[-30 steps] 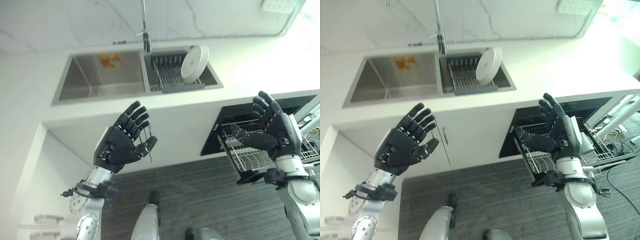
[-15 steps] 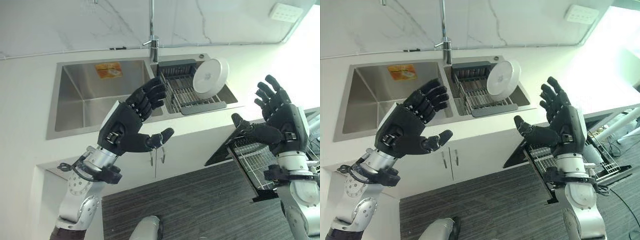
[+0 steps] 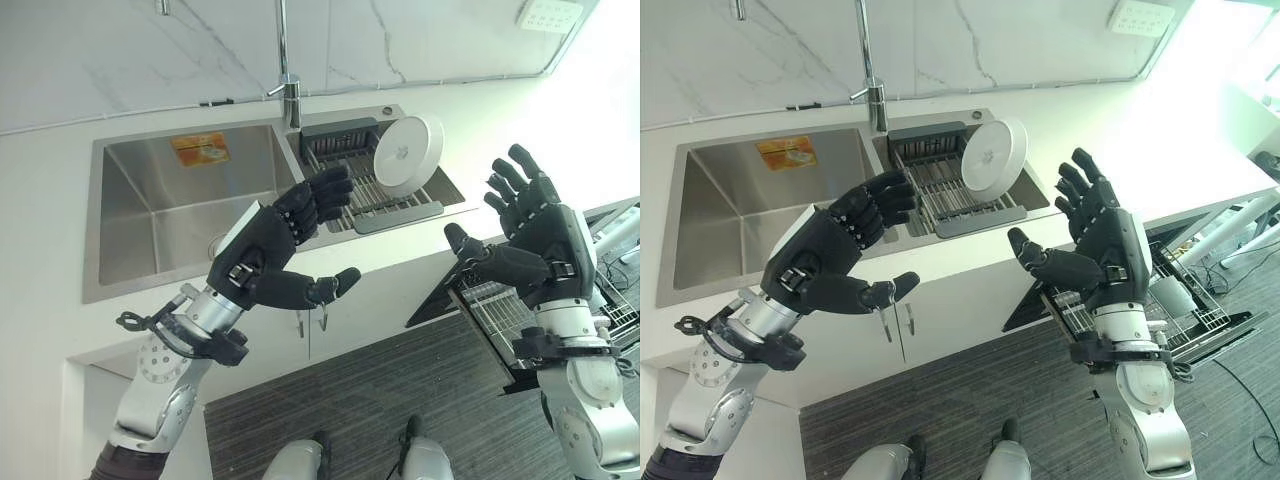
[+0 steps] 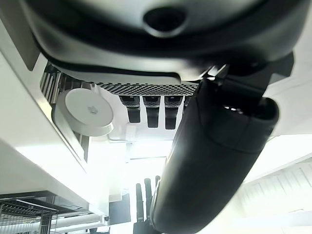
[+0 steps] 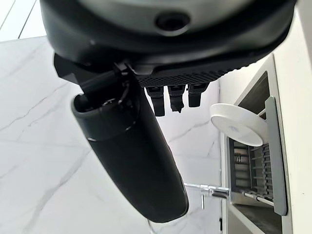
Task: Place the dishes in the dishwasher.
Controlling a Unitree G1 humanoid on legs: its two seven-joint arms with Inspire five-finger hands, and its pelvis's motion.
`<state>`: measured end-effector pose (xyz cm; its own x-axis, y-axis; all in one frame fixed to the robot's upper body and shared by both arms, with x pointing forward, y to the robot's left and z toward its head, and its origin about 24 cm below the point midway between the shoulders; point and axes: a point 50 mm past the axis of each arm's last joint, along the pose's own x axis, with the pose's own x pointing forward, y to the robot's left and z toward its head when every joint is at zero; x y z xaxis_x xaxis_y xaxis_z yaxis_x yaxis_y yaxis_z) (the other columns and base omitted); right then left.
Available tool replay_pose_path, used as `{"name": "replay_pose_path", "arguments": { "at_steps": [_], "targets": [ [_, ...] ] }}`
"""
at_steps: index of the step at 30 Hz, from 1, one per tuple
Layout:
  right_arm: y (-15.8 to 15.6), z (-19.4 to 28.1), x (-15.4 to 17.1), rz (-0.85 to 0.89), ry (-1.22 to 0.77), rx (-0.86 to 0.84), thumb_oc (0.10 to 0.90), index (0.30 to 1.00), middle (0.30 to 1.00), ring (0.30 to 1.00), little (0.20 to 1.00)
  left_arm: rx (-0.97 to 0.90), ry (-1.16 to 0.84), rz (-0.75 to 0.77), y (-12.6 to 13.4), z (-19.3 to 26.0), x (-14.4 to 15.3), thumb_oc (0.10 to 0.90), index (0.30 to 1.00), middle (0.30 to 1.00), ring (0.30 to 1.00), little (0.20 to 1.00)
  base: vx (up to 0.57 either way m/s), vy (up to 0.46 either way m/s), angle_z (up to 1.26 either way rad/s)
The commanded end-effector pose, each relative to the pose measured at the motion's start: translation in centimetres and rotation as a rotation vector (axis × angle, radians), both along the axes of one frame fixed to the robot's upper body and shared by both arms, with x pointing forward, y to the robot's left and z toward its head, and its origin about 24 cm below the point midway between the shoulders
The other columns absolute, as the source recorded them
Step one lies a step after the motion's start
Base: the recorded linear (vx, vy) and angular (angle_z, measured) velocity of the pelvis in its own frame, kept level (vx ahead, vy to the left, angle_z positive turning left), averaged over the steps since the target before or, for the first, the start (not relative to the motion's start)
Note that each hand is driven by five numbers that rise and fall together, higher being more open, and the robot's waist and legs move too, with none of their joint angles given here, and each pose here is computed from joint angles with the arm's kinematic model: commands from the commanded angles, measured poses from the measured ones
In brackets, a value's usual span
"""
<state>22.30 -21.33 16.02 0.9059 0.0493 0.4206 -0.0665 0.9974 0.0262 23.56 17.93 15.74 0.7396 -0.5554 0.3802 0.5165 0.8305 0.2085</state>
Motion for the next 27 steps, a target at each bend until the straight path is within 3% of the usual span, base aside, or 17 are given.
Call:
{"name": "replay_pose_path", "arguments": {
  "at_steps": [1, 5, 13, 27],
  "targets": [
    [0.2, 5.7, -0.6, 0.079, -0.333, -0.031, 0.800, 0.900, 0.900, 0.900, 0.900, -0.040, -0.264, -0.075, -1.0, 4.7, -1.6, 0.800, 0.900, 0.900, 0.900, 0.900, 0.25, -0.617, 0.33],
    [0.3, 6.0, -0.2, 0.092, -0.304, -0.108, 0.800, 0.900, 0.900, 0.900, 0.900, -0.124, -0.219, -0.083, -1.1, 4.3, -1.7, 0.800, 0.900, 0.900, 0.900, 0.900, 0.19, -0.393, 0.39],
    [-1.1, 5.5, -0.6, 0.076, -0.250, -0.078, 0.800, 0.900, 0.900, 0.900, 0.900, -0.188, -0.174, -0.034, -0.4, 3.1, -1.7, 0.800, 0.900, 0.900, 0.900, 0.900, 0.05, -0.244, 0.46],
    [-0.9, 4.3, 1.2, -0.020, -0.230, 0.059, 0.800, 0.900, 0.900, 0.900, 0.900, -0.307, -0.240, 0.229, 1.2, 2.7, -1.0, 0.800, 0.900, 0.900, 0.900, 0.900, 0.01, 0.135, 0.32]
  ]
}}
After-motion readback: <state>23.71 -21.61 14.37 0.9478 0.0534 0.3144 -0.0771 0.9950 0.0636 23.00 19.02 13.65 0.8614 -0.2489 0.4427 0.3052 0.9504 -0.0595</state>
